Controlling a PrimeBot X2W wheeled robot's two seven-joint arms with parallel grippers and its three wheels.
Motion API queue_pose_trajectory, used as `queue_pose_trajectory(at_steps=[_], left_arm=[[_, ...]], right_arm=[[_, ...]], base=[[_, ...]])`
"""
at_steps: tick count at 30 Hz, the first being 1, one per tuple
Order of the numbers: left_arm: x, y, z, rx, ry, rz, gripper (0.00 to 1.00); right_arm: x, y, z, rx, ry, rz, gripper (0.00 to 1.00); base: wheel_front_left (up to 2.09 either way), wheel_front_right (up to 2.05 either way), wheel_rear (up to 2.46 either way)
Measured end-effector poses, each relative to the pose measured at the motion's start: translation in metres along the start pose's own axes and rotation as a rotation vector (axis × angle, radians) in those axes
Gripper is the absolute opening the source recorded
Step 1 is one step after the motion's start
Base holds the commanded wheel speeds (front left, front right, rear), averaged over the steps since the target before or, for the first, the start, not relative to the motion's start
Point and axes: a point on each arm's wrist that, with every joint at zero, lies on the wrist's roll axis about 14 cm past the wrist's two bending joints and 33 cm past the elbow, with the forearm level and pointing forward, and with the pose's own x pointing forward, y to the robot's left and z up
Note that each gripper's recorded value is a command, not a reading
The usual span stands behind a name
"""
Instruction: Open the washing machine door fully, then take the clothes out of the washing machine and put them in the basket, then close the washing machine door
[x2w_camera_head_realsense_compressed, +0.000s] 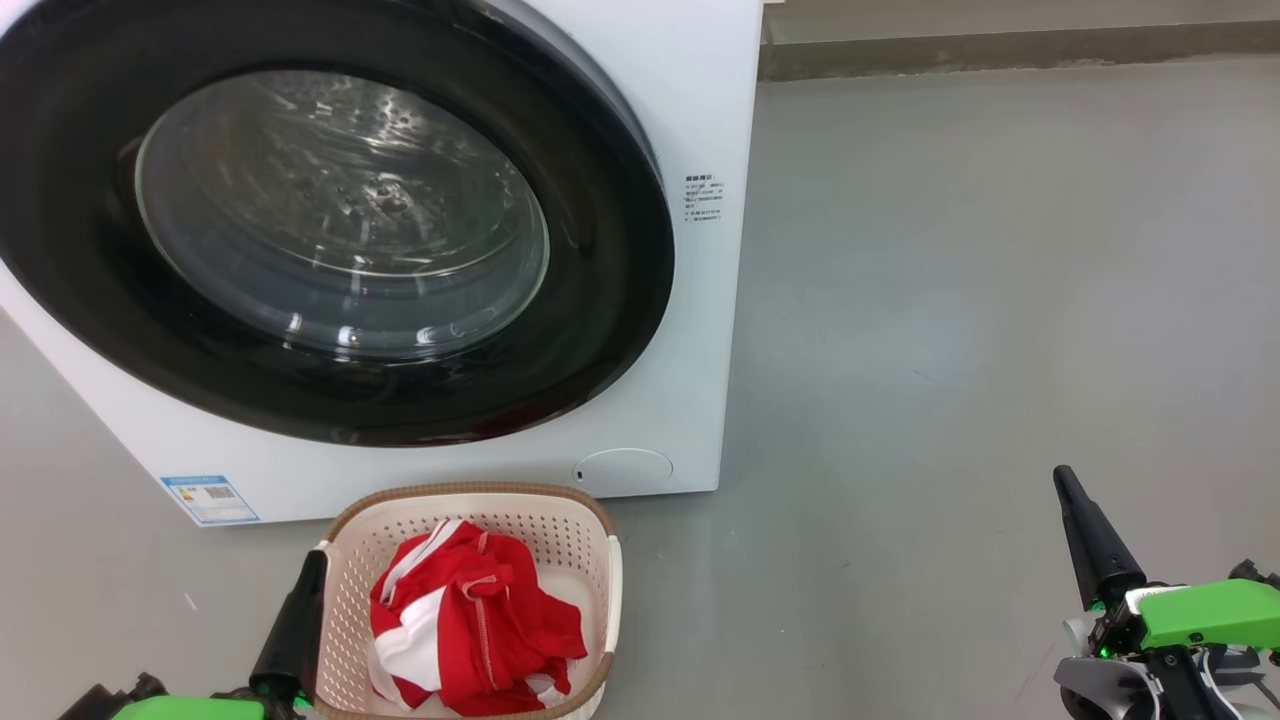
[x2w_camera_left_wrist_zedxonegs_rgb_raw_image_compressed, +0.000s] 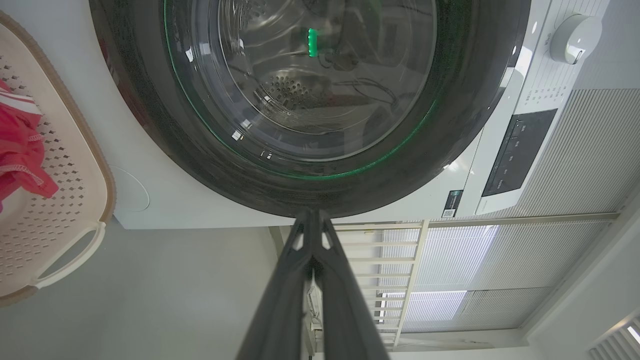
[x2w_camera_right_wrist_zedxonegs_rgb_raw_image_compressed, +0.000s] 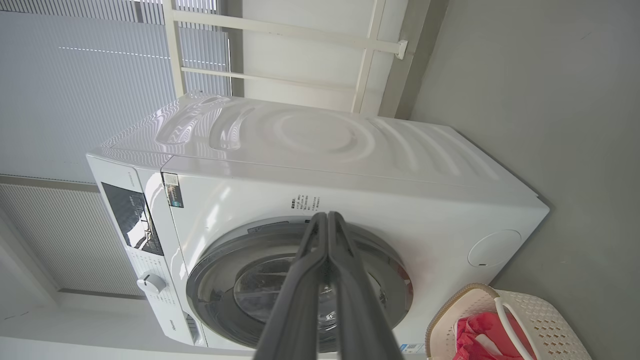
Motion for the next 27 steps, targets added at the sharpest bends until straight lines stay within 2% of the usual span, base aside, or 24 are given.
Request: queue_pose_trajectory(at_steps=[27], left_arm=[[0.0,-0.0001,0.0,-0.001,0.0,0.0,0.0]], right_arm=[[-0.0001,-0.0001,0.0001,0.003,-0.002,0.0,0.0]], base=[[0.0,0.0,0.0]])
